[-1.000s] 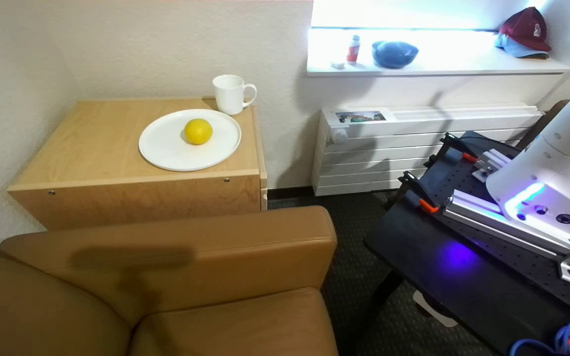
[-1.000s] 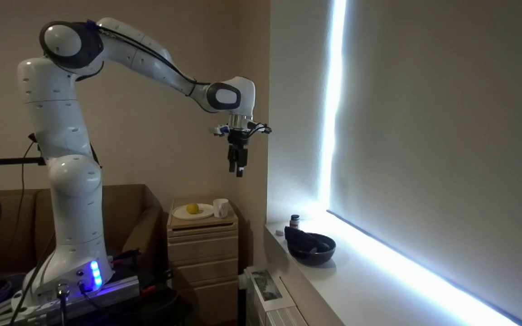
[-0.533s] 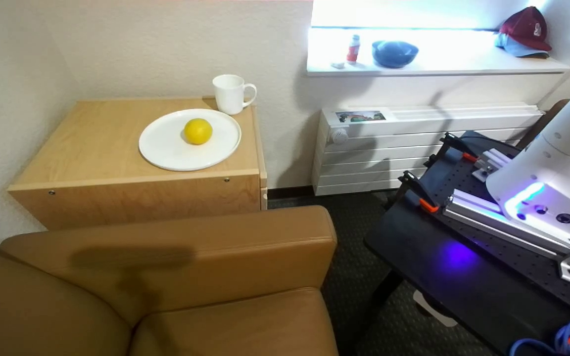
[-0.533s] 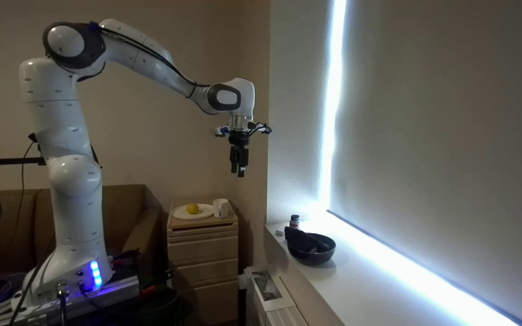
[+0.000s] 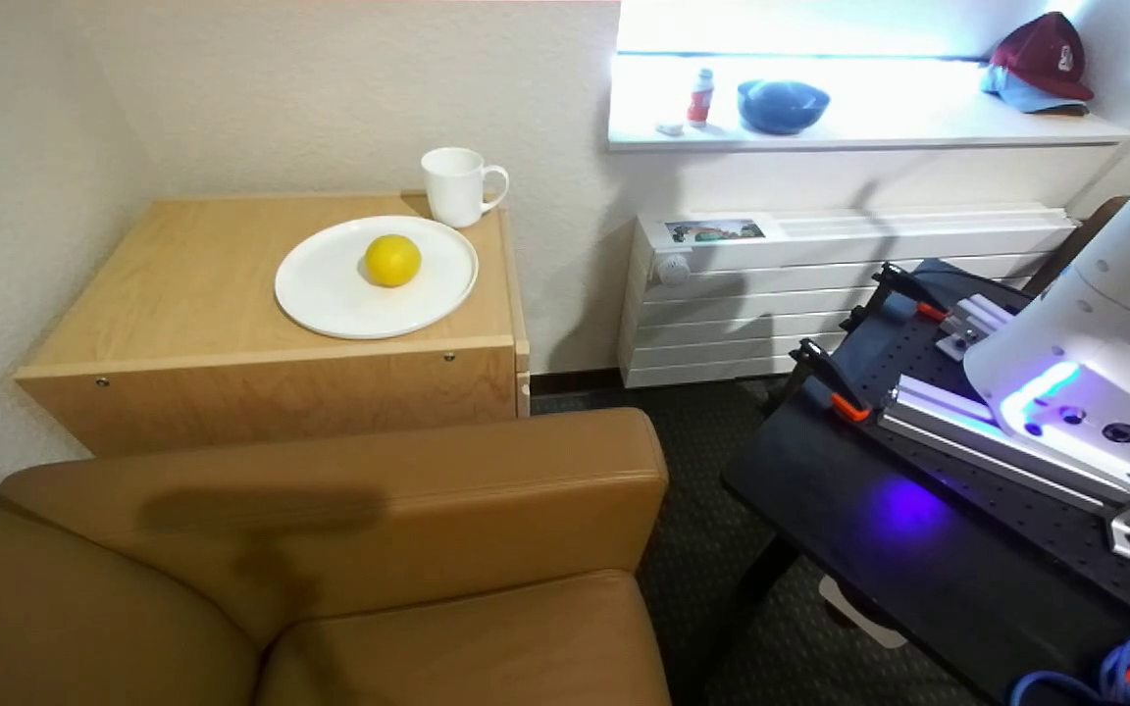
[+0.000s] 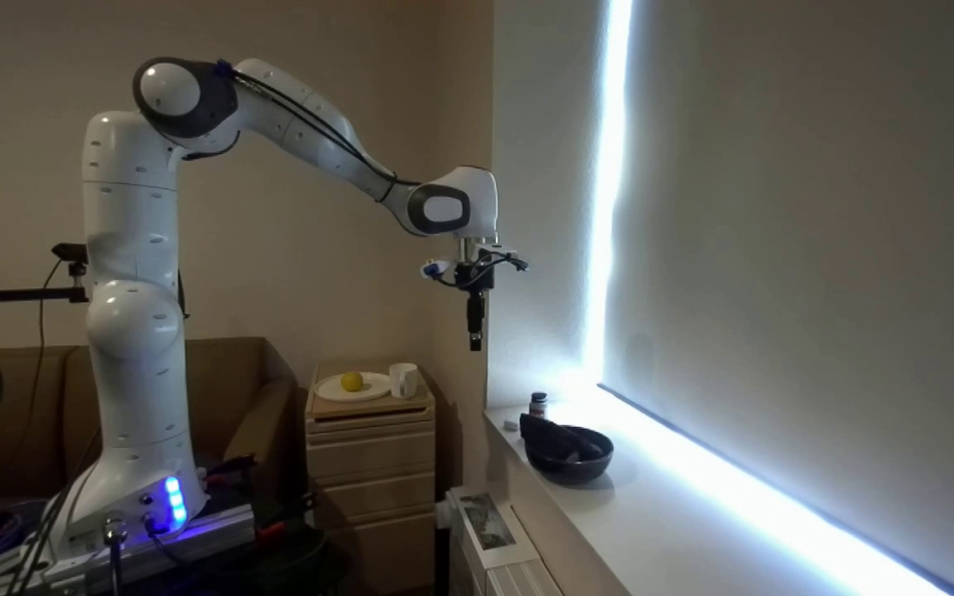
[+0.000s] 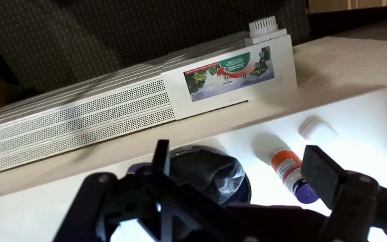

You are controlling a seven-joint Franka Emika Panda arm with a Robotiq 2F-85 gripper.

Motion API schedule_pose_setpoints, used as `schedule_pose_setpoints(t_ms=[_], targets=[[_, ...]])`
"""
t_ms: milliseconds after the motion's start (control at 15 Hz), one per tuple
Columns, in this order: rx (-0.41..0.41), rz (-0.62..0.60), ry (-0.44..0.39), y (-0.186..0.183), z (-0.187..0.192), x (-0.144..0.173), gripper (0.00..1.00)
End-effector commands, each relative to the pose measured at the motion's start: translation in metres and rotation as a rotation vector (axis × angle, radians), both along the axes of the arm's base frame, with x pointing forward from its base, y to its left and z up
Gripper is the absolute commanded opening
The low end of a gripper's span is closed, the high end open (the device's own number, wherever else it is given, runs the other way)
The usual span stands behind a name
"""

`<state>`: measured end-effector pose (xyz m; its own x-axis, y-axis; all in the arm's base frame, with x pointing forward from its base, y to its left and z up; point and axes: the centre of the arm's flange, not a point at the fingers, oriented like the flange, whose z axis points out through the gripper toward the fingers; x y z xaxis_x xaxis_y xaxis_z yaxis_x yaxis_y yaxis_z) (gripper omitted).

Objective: Put the black sock on the window sill

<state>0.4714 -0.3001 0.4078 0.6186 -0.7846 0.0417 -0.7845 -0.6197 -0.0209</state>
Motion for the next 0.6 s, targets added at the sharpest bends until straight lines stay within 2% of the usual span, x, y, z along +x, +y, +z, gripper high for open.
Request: schedule_pose_setpoints(t_ms=[0, 267, 400, 533], targets=[[0.001, -0.016, 0.000, -0.004, -0.003, 0.003, 1.00], [-0.001, -0.032, -0.004, -0.006, -0.002, 0.007, 1.00], [-0.065, -0.090, -0.012, -0.001, -0.013, 0.018, 1.00], [-0.117, -0.184, -0.054, -0.002, -0.024, 0.033, 1.00]])
